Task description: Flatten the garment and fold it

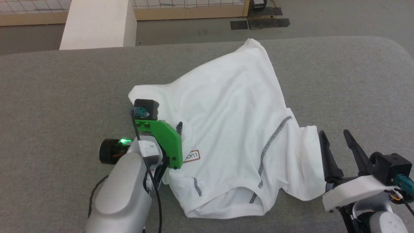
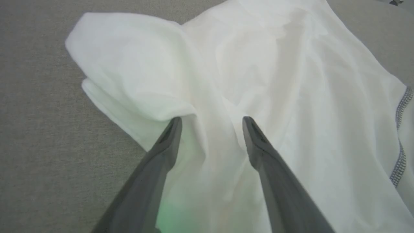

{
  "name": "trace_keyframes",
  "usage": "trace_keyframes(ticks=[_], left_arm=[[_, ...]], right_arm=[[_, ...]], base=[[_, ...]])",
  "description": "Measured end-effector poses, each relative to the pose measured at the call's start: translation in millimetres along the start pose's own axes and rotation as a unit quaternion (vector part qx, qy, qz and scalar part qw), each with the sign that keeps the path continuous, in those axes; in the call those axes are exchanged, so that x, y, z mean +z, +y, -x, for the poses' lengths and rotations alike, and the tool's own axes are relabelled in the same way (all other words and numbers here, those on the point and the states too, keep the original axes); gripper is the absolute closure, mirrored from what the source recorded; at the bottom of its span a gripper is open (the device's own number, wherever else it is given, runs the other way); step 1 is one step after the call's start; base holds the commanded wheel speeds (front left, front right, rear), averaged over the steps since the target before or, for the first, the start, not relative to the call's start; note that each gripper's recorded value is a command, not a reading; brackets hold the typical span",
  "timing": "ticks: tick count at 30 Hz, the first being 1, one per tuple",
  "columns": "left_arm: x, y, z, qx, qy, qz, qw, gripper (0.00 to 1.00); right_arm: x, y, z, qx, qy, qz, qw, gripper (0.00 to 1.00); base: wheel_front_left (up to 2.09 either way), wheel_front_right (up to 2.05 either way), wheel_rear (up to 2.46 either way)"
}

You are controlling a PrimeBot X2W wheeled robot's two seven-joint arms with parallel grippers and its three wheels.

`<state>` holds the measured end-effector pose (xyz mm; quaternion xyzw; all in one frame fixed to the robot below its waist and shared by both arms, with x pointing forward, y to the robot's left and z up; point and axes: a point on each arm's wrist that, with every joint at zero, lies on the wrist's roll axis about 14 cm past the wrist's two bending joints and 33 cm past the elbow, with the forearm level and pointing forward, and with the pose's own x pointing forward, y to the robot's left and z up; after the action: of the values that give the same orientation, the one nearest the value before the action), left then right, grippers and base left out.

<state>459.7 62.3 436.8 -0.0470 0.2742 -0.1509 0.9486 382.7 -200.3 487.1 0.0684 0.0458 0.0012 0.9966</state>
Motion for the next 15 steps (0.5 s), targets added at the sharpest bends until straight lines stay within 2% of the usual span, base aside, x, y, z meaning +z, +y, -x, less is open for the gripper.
trace_keyframes(ticks=[3, 4, 6, 7, 10, 15], left_arm=[[0.0, 6.3, -3.8, 0.011, 0.017, -0.004, 1.0, 0.0], [-1.7, 6.4, -4.7, 0.011, 0.025, -0.006, 1.0, 0.25], [-5.7, 4.9, -5.8, 0.007, 0.04, -0.008, 0.999, 0.88], [-8.3, 3.4, -5.9, 0.003, 0.049, -0.009, 0.999, 1.0], [0.2, 0.1, -4.1, -0.005, 0.033, -0.01, 0.999, 1.0], [40.5, 8.8, 6.7, 0.009, -0.071, 0.001, 0.997, 1.0]], right_arm=[[-2.2, -3.6, 1.8, -0.006, 0.003, -0.003, 1.0, 0.0], [-3.1, -4.5, 2.0, -0.007, 0.004, -0.005, 1.0, 0.0], [-4.6, -5.4, 2.2, -0.009, 0.005, -0.005, 1.0, 0.0], [-5.4, -5.5, 2.1, -0.009, 0.006, -0.006, 1.0, 0.0], [-5.8, -4.2, 1.0, -0.007, 0.006, -0.006, 1.0, 0.0], [-5.3, 1.6, -2.7, 0.002, 0.004, -0.01, 1.0, 0.0]], base=[[0.0, 0.0, 0.0], [0.0, 0.0, 0.0], [0.0, 0.0, 0.0], [0.0, 0.0, 0.0], [0.0, 0.0, 0.0], [0.0, 0.0, 0.0]])
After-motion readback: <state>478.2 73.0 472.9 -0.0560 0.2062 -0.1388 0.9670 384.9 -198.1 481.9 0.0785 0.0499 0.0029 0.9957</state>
